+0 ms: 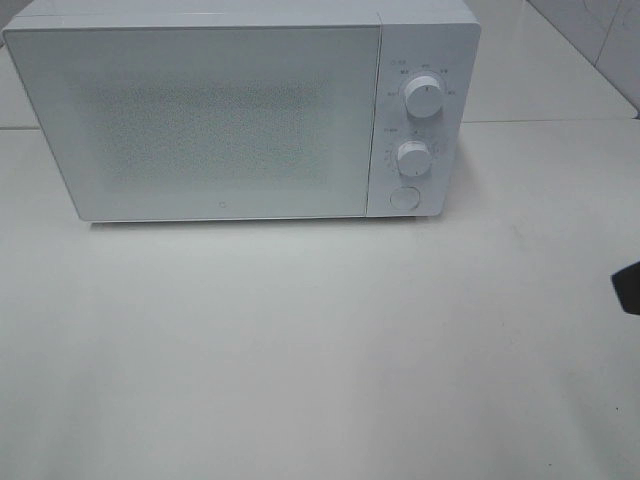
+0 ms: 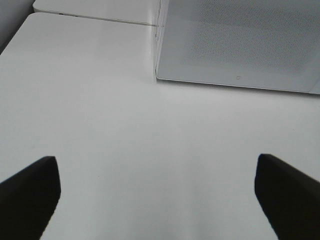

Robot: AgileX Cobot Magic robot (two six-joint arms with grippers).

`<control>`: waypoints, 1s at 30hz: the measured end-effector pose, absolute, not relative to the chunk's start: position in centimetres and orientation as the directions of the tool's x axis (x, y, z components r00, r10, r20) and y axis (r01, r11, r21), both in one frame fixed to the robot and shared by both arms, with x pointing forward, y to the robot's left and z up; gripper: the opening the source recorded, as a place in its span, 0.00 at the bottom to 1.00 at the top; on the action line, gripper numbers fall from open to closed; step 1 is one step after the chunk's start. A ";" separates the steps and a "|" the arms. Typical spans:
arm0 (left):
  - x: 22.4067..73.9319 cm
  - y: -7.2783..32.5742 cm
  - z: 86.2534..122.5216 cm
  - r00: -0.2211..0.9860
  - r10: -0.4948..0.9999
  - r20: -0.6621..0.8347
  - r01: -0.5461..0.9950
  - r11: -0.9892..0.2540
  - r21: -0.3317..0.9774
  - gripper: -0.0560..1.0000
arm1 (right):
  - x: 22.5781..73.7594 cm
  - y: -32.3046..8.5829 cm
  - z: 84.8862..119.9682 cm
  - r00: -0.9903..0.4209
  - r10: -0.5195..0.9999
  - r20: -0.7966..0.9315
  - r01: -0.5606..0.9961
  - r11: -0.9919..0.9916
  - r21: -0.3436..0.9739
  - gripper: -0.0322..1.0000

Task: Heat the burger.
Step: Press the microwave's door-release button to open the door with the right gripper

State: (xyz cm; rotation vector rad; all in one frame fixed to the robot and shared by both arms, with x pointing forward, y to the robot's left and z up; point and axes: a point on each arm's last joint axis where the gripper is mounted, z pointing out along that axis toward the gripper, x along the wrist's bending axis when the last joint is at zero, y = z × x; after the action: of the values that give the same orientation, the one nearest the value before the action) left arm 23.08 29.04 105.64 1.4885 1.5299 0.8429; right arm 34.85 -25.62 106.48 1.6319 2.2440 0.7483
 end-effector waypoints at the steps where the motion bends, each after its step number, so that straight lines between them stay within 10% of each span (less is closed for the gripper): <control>1: 23.1 29.0 105.6 0.037 0.994 -0.103 0.444 0.076 0.893 0.98 | 34.3 -26.0 106.4 -0.316 0.946 0.080 0.796 0.218 0.565 0.73; 30: 23.1 29.0 105.6 0.037 0.994 -0.103 0.444 0.076 0.893 0.98 | 23.4 -30.2 105.1 -0.053 0.999 -0.004 0.454 0.028 0.891 0.73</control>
State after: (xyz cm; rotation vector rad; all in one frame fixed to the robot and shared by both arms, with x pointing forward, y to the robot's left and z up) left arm 23.08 29.04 105.64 1.4885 1.5299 0.8429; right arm 23.39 -30.21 105.13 1.5107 1.5966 0.9733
